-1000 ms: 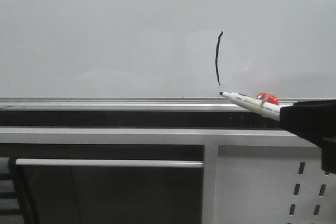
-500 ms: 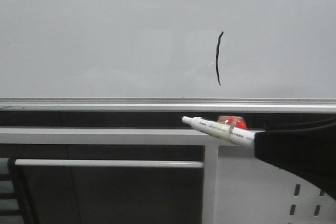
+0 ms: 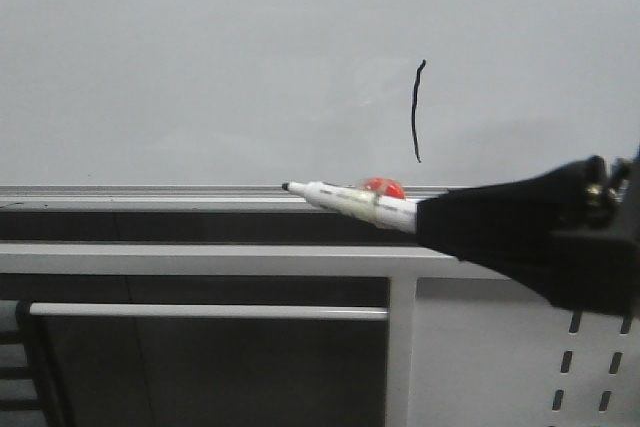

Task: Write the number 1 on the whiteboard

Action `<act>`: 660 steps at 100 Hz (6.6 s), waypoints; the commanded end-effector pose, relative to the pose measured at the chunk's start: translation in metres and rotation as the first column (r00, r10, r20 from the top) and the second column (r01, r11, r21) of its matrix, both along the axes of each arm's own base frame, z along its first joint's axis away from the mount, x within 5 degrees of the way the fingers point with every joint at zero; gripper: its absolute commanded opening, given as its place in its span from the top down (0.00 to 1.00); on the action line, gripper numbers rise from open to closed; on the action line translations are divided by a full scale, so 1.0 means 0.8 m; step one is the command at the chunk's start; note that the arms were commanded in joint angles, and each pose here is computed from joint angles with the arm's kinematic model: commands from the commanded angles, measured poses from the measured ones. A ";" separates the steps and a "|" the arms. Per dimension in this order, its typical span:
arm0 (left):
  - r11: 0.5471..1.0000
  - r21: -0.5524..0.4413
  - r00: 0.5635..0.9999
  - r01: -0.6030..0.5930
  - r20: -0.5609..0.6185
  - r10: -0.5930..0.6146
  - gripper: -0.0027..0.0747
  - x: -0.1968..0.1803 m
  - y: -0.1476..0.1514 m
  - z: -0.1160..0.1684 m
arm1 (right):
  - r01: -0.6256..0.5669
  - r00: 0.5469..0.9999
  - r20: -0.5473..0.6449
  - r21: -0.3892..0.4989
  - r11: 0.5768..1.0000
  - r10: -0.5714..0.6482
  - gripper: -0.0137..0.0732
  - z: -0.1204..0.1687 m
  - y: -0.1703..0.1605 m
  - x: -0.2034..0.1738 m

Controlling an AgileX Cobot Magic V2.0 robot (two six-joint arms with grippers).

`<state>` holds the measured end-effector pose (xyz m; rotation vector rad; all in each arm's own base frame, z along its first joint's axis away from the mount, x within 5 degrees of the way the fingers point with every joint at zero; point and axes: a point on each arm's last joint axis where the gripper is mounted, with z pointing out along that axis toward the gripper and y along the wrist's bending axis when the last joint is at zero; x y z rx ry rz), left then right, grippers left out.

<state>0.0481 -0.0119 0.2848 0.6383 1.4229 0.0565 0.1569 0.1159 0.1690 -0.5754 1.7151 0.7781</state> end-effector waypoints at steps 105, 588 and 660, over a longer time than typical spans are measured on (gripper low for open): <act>0.811 0.238 0.843 0.535 -0.212 -0.494 0.40 0.026 -0.105 -0.021 | -0.354 0.918 -0.250 -0.162 0.921 0.309 0.91 0.109 0.078 0.048; 0.828 -0.473 0.931 0.302 -0.041 -0.363 0.99 0.141 -0.203 -0.115 | 0.317 0.928 0.238 -0.099 0.943 -0.287 0.93 0.155 -0.086 -0.082; 0.793 -0.604 0.993 0.077 -0.026 -0.117 0.99 0.176 -0.199 -0.092 | 0.319 0.927 0.238 -0.099 0.943 -0.289 0.93 0.155 -0.086 -0.082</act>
